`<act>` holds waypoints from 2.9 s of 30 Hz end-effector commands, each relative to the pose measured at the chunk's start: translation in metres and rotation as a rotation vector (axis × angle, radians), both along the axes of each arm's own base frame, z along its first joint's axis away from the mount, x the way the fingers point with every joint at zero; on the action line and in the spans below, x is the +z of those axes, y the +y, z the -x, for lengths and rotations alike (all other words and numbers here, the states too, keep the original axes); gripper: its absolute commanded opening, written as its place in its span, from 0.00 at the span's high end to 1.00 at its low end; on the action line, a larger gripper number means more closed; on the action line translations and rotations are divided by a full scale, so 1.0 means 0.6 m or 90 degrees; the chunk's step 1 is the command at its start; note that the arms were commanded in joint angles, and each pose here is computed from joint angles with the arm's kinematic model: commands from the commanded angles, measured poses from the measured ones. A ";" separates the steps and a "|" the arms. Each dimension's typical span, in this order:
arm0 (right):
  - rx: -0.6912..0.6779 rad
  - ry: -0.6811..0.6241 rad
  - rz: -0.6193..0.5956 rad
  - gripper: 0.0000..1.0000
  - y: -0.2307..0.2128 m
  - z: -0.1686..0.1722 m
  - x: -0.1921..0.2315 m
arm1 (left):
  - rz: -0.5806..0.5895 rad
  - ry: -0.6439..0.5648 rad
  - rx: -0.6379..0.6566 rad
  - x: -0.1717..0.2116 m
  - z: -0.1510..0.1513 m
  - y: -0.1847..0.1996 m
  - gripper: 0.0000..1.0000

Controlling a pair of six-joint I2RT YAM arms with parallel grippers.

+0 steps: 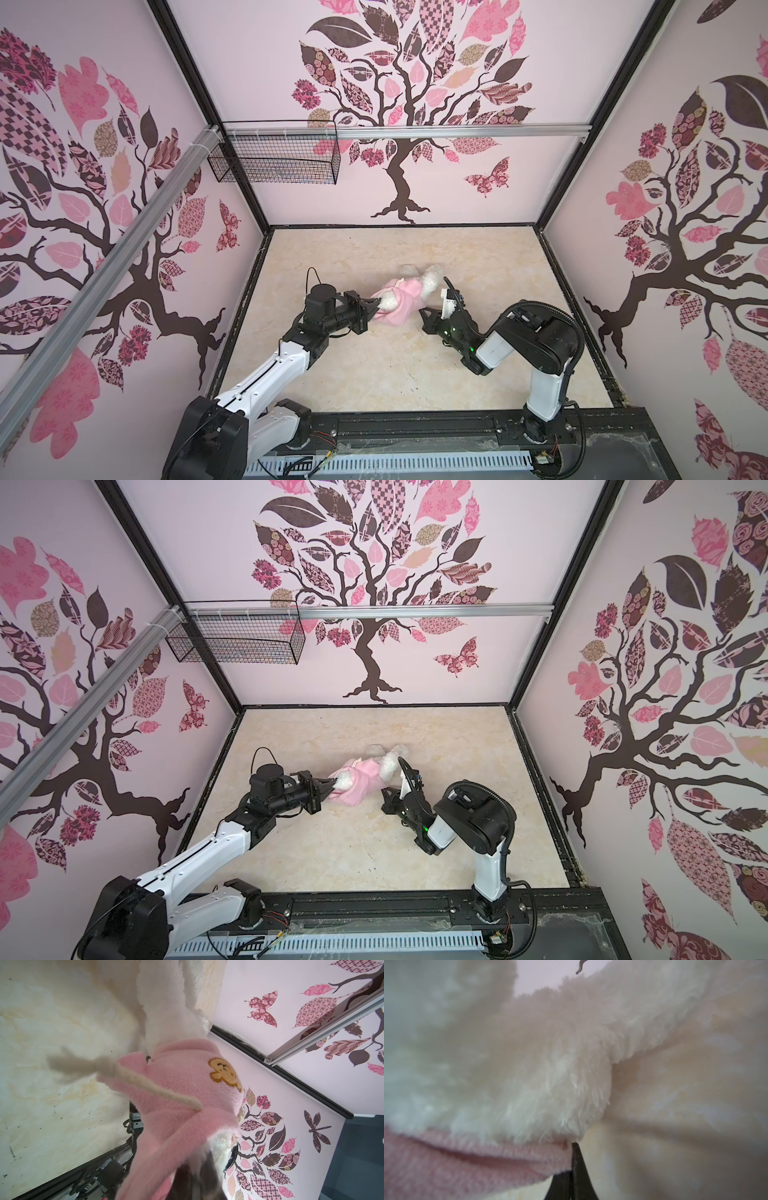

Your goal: Dress the teddy bear

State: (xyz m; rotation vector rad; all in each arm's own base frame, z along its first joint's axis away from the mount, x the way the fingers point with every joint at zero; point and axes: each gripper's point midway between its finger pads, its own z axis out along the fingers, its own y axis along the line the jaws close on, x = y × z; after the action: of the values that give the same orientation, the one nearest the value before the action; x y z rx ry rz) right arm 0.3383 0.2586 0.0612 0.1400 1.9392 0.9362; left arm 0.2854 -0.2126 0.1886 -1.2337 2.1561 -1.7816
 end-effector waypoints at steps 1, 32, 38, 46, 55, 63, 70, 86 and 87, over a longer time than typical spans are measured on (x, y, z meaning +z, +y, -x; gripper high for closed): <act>-0.170 0.128 0.093 1.00 -0.133 -0.014 -0.104 | 0.024 -0.150 -0.001 0.117 -0.028 0.013 1.00; 0.107 -0.065 0.102 0.67 -0.107 0.105 0.170 | -0.307 -0.405 -0.456 -0.027 0.013 -0.047 1.00; 0.115 -0.052 0.092 0.65 -0.057 0.026 0.159 | -0.363 -0.374 -0.456 -0.076 0.005 -0.032 0.92; 0.120 0.102 0.061 0.78 -0.023 -0.002 0.018 | -0.285 -0.342 -0.364 -0.087 0.012 -0.045 0.72; 0.093 0.135 0.027 0.86 -0.015 0.046 -0.011 | -0.271 -0.334 -0.361 -0.122 0.043 -0.059 0.59; 0.079 0.124 0.021 0.87 -0.027 0.092 -0.012 | -0.359 -0.316 -0.371 -0.165 0.041 -0.056 0.70; 0.122 0.096 0.080 0.79 -0.043 0.108 0.012 | -0.415 -0.368 -0.376 -0.151 0.031 -0.045 0.99; 0.370 -0.031 0.006 0.50 -0.021 0.184 0.253 | -0.688 -0.995 -0.564 -0.021 0.102 -0.028 1.00; 0.373 -0.029 -0.017 0.51 -0.016 0.183 0.260 | -0.691 -1.016 -0.560 -0.016 0.104 -0.028 1.00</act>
State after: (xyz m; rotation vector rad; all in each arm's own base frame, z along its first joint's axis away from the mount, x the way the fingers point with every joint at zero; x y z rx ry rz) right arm 0.2493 0.2295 0.2019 -0.3904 1.9603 1.0950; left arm 0.2306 -0.2281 0.1640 0.8884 2.0253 -0.7435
